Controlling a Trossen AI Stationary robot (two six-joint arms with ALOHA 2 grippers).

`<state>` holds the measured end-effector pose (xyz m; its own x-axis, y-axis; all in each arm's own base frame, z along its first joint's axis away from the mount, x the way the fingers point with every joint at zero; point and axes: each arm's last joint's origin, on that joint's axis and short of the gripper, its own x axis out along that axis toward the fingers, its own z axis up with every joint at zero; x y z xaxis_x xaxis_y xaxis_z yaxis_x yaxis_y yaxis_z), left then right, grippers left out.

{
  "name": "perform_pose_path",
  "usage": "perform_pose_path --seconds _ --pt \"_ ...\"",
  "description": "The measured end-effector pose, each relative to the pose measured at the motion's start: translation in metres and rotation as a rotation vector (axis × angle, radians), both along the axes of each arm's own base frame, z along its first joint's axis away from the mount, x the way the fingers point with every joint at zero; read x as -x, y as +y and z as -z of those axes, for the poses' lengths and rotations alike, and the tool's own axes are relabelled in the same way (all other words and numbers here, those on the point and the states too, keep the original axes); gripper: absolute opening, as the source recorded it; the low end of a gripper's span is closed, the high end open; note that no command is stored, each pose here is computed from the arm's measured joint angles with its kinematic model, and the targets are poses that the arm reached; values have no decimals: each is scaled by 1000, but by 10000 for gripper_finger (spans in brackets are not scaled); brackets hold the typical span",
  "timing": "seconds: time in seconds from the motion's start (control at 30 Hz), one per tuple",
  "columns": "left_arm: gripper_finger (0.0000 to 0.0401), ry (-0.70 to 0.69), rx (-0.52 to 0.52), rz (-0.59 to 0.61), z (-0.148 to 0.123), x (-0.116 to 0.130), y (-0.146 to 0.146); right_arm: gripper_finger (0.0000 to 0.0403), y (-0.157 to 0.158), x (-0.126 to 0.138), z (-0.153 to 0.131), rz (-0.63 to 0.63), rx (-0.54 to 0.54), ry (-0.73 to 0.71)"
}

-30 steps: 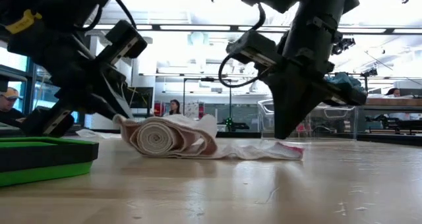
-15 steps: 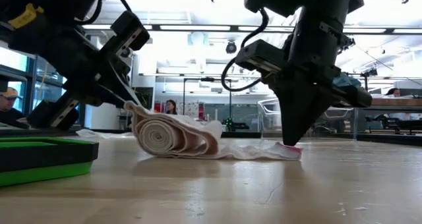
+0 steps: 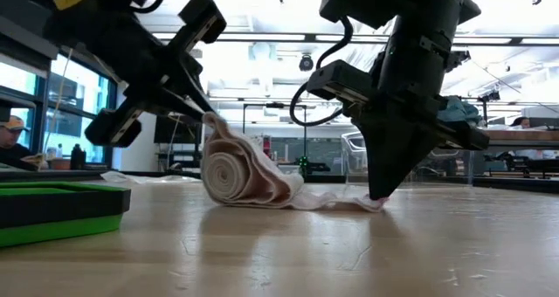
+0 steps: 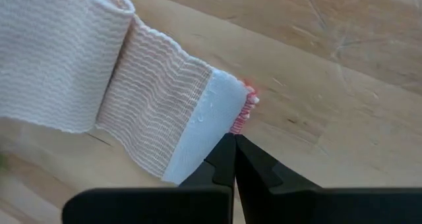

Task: Roll bandage
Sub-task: Roll the white bandage

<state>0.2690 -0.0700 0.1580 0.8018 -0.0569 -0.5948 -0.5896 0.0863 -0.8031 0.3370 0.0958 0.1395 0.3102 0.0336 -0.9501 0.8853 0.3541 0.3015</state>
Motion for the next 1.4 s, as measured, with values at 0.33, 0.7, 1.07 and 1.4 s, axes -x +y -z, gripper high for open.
perform_pose_path --seconds 0.33,0.7,1.07,1.4 --pt "0 -2 -11 -24 0 -1 2 0 1 -4 5 10 -3 -24" --pt "0 -11 -16 -42 -1 -1 2 0 2 -4 -3 -15 30 16" --pt "0 -18 -56 -9 -6 -13 -1 0 8 -2 -7 -52 21 12" --pt "4 -19 -34 82 6 -44 -9 0 0 2 -28 -19 73 -37"
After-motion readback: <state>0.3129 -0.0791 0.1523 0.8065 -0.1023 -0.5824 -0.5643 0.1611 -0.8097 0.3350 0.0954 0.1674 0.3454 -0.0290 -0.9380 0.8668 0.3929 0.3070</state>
